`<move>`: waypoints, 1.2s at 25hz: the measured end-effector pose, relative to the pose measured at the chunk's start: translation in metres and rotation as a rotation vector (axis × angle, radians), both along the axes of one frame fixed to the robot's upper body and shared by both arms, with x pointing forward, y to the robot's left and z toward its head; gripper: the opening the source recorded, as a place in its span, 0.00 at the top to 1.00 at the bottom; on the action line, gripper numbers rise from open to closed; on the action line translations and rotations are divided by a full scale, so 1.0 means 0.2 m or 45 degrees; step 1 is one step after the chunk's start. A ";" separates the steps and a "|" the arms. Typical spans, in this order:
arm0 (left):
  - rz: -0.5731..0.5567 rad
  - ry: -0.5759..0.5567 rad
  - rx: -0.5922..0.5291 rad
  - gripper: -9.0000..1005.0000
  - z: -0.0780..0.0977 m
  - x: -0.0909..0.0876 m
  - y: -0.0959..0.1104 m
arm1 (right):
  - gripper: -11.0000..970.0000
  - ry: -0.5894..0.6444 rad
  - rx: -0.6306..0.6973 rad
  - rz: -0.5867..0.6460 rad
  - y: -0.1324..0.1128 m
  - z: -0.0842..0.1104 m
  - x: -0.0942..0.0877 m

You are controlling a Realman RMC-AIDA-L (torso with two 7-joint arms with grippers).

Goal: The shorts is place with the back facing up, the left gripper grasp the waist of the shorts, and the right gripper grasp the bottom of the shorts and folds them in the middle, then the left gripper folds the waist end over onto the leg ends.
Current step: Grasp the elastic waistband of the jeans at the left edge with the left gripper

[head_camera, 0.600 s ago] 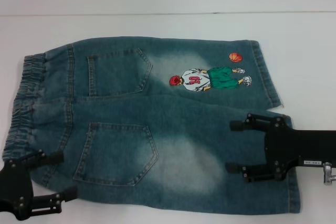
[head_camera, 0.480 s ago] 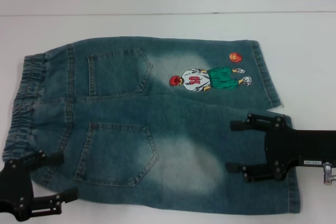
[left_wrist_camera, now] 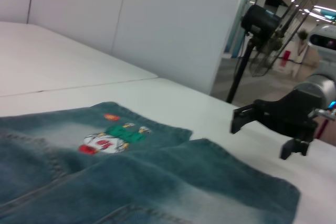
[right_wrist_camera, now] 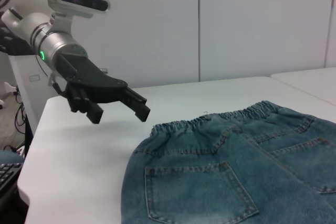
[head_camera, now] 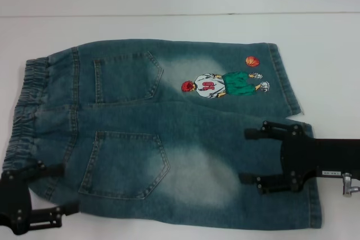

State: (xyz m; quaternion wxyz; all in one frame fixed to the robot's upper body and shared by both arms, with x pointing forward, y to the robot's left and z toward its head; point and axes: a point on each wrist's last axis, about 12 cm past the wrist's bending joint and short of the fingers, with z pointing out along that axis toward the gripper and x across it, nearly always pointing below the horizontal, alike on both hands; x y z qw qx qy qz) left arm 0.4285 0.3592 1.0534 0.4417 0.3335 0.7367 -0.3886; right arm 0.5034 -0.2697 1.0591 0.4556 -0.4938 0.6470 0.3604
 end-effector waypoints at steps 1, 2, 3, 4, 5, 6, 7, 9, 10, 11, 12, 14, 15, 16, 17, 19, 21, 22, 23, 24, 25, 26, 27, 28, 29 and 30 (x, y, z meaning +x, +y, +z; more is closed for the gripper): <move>0.018 0.018 0.012 0.11 0.01 0.01 0.01 | 0.05 0.002 0.000 -0.001 0.00 0.00 0.00; 0.038 0.040 0.023 0.11 0.02 0.01 0.03 | 0.05 0.006 -0.001 -0.003 0.00 0.00 0.01; 0.054 0.056 0.042 0.12 0.03 0.02 0.05 | 0.05 0.008 -0.002 -0.006 0.01 0.00 0.01; 0.072 0.075 0.059 0.12 0.05 0.03 0.07 | 0.05 0.008 -0.002 -0.006 0.01 0.00 0.01; 0.092 0.093 0.078 0.12 0.07 0.03 0.09 | 0.05 0.008 -0.005 -0.011 0.00 -0.01 0.01; 0.111 0.103 0.095 0.12 0.08 0.03 0.10 | 0.05 0.007 -0.009 -0.017 0.00 -0.01 0.01; 0.130 0.116 0.112 0.13 0.10 0.03 0.12 | 0.05 0.007 -0.011 -0.022 0.00 -0.01 0.01; 0.180 0.140 0.158 0.13 0.14 0.03 0.15 | 0.05 0.006 -0.016 -0.029 0.00 -0.01 0.02; 0.207 0.153 0.187 0.13 0.16 0.03 0.17 | 0.05 0.005 -0.018 -0.031 0.00 -0.01 0.02; 0.227 0.161 0.210 0.13 0.18 0.03 0.18 | 0.05 0.005 -0.017 -0.032 0.00 -0.01 0.02; 0.250 0.163 0.232 0.14 0.19 0.04 0.19 | 0.05 0.005 -0.016 -0.033 0.00 -0.01 0.02; 0.298 0.162 0.276 0.14 0.21 0.05 0.20 | 0.05 0.002 -0.014 -0.036 0.00 -0.01 0.02; 0.325 0.168 0.304 0.14 0.22 0.05 0.21 | 0.05 0.000 -0.013 -0.037 0.00 -0.01 0.02; 0.343 0.173 0.325 0.15 0.22 0.06 0.21 | 0.05 -0.004 -0.012 -0.038 0.00 0.00 0.03; 0.356 0.188 0.352 0.15 0.22 0.08 0.21 | 0.05 -0.007 -0.011 -0.037 0.00 0.00 0.03; 0.366 0.222 0.402 0.15 0.20 0.11 0.20 | 0.05 -0.012 -0.010 -0.035 0.01 0.00 0.04; 0.371 0.251 0.458 0.16 0.18 0.14 0.18 | 0.05 -0.015 -0.012 -0.035 0.01 0.01 0.05; 0.374 0.261 0.485 0.16 0.17 0.16 0.17 | 0.05 -0.014 -0.011 -0.035 0.02 0.01 0.05; 0.378 0.268 0.507 0.16 0.16 0.17 0.17 | 0.05 -0.014 -0.011 -0.034 0.02 0.01 0.06; 0.384 0.276 0.536 0.17 0.15 0.19 0.16 | 0.05 -0.012 -0.009 -0.034 0.03 0.01 0.06; 0.383 0.278 0.548 0.17 0.14 0.20 0.15 | 0.05 -0.012 -0.008 -0.033 0.03 0.01 0.06; 0.385 0.280 0.560 0.17 0.14 0.21 0.15 | 0.05 -0.012 -0.008 -0.033 0.03 0.01 0.07; 0.391 0.279 0.567 0.17 0.13 0.21 0.15 | 0.05 -0.012 -0.009 -0.034 0.03 0.01 0.07; 0.399 0.278 0.571 0.18 0.13 0.22 0.15 | 0.05 -0.010 -0.011 -0.037 0.03 0.01 0.07; 0.411 0.277 0.577 0.18 0.13 0.22 0.15 | 0.05 -0.008 -0.013 -0.037 0.04 0.01 0.08; 0.422 0.281 0.583 0.18 0.13 0.22 0.16 | 0.05 -0.006 -0.015 -0.038 0.04 0.01 0.08</move>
